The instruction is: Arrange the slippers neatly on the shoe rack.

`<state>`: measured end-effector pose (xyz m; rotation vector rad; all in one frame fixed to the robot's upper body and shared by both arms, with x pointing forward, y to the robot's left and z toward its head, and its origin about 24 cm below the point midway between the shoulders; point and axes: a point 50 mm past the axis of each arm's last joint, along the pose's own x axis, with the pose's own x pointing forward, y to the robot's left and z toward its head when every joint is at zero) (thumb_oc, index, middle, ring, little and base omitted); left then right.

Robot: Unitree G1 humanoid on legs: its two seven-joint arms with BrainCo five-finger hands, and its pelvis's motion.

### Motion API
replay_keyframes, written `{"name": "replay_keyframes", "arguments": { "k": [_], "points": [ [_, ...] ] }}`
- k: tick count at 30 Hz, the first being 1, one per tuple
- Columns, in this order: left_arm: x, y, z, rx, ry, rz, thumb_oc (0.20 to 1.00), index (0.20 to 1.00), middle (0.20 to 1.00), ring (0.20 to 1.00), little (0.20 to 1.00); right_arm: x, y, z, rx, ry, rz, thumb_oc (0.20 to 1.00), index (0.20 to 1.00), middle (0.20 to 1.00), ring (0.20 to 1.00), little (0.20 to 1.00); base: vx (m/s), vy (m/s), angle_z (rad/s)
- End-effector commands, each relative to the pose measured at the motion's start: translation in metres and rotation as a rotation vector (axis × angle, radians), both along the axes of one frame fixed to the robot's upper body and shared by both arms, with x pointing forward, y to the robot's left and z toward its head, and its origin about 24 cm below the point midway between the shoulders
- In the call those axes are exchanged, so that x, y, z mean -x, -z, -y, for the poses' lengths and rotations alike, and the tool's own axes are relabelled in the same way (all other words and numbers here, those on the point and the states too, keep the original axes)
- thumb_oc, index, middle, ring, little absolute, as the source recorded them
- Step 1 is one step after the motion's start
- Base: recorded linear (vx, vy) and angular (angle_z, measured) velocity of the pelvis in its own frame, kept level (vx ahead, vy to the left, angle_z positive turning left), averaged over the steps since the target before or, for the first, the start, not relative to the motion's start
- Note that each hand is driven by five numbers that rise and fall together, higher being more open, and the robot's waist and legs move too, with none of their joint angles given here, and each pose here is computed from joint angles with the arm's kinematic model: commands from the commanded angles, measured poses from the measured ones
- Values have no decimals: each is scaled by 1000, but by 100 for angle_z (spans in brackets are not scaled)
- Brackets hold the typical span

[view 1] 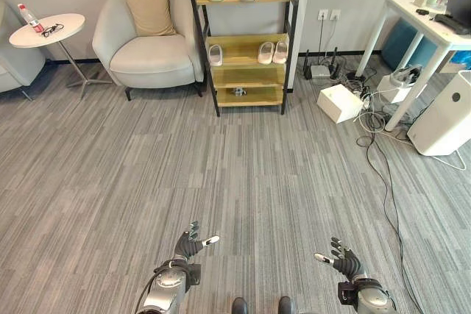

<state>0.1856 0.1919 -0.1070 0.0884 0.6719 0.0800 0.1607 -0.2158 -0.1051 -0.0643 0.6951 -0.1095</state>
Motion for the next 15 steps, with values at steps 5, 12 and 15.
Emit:
{"name": "replay_keyframes", "arguments": {
  "k": [5, 12, 15],
  "points": [
    [-5, -5, -9, -4, -24, 31, 1000, 1000, 1000, 1000, 1000, -8, -8, -4, -40, -6, 60, 1000, 1000, 1000, 1000, 1000, 25, 18, -11],
    [1, -2, -14, -7, -29, 8, 1000, 1000, 1000, 1000, 1000, -4, -4, -6, -38, -50, 31, 1000, 1000, 1000, 1000, 1000, 26, -7, -8],
    [-3, -5, -12, -15, -12, 28, 1000, 1000, 1000, 1000, 1000, -6, -4, -4, -9, -75, 22, 1000, 1000, 1000, 1000, 1000, 0, 0, 0]
  ]
}}
